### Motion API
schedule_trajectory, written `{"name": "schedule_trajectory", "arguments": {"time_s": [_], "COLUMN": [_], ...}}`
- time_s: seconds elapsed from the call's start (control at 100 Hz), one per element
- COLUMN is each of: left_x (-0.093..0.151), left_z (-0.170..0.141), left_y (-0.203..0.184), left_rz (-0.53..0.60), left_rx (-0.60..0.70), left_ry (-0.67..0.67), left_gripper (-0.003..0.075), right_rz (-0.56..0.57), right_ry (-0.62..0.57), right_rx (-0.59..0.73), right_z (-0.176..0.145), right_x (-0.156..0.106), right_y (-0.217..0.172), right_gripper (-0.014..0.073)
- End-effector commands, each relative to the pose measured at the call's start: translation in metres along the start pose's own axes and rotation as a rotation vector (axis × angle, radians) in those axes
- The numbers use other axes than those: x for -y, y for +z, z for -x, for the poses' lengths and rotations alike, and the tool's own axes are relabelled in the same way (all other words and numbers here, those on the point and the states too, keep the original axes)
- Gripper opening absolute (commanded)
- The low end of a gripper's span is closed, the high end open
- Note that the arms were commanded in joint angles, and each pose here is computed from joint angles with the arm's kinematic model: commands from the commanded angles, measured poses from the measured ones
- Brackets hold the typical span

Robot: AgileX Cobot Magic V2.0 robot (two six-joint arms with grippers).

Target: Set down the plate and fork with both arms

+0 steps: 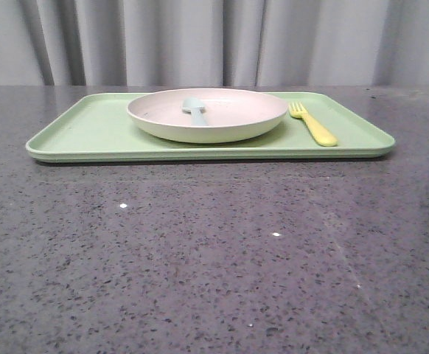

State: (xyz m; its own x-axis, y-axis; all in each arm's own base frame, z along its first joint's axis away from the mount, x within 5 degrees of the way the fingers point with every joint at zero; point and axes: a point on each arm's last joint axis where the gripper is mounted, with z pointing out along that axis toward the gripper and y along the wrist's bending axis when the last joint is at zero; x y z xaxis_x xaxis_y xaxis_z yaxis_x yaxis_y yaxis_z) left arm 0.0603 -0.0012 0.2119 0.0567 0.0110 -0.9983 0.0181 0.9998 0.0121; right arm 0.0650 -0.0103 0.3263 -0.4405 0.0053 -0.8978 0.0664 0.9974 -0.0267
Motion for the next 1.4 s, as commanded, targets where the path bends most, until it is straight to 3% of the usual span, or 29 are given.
{"name": "schedule_trajectory", "arguments": {"time_s": [0.0,0.17,0.3,0.46,0.65,0.75,1.05,1.39], "left_x": [0.001,0.001,0.001,0.001,0.001,0.001,0.001,0.001], "left_z": [0.003,0.003,0.003,0.003,0.003,0.003,0.003,0.003], "left_y": [0.001,0.001,0.001,0.001,0.001,0.001,0.001,0.001], "left_rz": [-0.006,-0.006,-0.006,-0.006,-0.006,-0.006,-0.006,-0.006], "left_rx": [0.065,0.065,0.065,0.065,0.065,0.065,0.065,0.065], "left_ry": [-0.003,-0.003,-0.003,-0.003,-0.003,-0.003,-0.003,-0.003], "left_gripper": [-0.002,-0.002,-0.002,-0.002,-0.002,-0.002,-0.002,-0.002], "right_rz": [0.003,0.005,0.055,0.125,0.176,0.173,0.111,0.116], "right_ry": [-0.012,-0.014,-0.005,-0.014,-0.107,-0.151,-0.048,-0.047], "right_rx": [0.086,0.097,0.185,0.31,0.35,0.371,0.463,0.519], "right_z": [0.013,0.013,0.009,-0.014,-0.046,-0.06,-0.081,-0.107], "right_x": [0.0,0.0,-0.004,-0.008,-0.012,-0.013,-0.012,-0.015], "right_y": [-0.003,-0.003,-0.003,-0.001,0.001,0.002,0.011,0.037], "right_gripper": [-0.012,-0.012,-0.012,-0.012,-0.012,-0.012,-0.012,-0.012]}}
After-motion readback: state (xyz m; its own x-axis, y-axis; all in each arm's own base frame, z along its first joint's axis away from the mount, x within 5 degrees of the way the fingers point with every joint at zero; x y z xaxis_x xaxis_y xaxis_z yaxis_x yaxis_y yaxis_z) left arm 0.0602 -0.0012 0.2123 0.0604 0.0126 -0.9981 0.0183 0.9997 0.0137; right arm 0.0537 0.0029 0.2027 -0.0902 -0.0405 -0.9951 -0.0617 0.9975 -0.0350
